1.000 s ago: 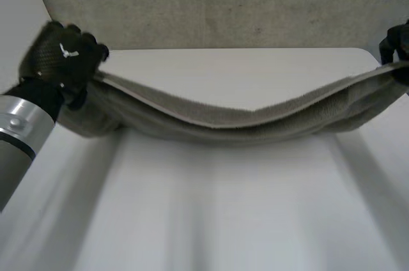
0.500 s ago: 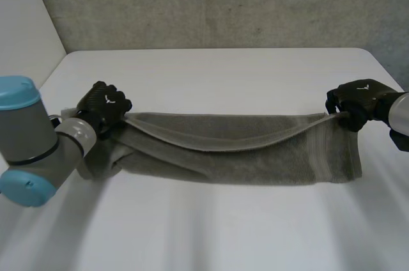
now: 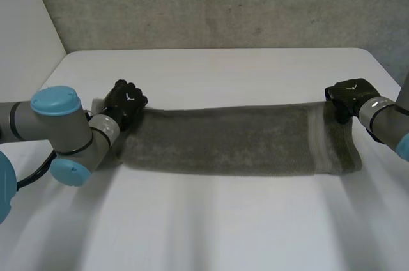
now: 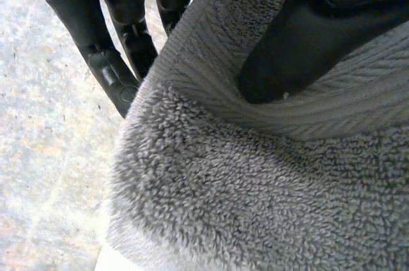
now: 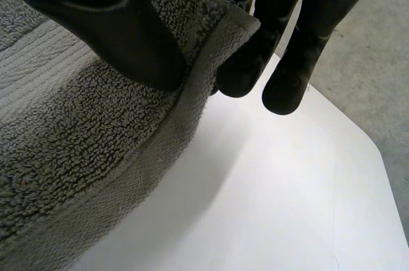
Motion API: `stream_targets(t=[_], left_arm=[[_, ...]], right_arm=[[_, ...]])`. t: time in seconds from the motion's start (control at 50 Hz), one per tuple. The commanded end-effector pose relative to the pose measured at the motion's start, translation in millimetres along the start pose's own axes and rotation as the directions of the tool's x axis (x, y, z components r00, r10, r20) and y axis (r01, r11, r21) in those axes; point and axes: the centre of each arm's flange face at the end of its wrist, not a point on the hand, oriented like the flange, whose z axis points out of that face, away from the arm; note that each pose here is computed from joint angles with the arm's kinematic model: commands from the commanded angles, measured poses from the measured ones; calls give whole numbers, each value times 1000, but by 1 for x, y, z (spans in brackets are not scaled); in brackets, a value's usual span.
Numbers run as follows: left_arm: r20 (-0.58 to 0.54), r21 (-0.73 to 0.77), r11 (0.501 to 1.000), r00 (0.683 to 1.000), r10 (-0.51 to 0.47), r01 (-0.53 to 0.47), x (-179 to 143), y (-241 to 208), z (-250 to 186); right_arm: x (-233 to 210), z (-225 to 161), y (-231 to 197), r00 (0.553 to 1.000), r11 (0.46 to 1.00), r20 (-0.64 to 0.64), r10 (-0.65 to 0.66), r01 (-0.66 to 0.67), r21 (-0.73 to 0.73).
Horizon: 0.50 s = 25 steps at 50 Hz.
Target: Fold the towel.
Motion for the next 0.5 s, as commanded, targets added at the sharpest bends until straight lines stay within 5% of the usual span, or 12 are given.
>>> stream_targets(t=[0.02,0.26,0.5], left_arm=[[54,52,998,998,22,-24,-4,-11,3],[145,111,993,989,18,-35,-26,-34,3],[141,119,974,968,-208,192,-58,-52,-40]], right_arm=[[2,3,1,1000,1000,-17,-2,2,-4],[7,0,-7,995,1000,-98,-12,14,18],[13,-68,-54,994,988,-108,-35,51,148]])
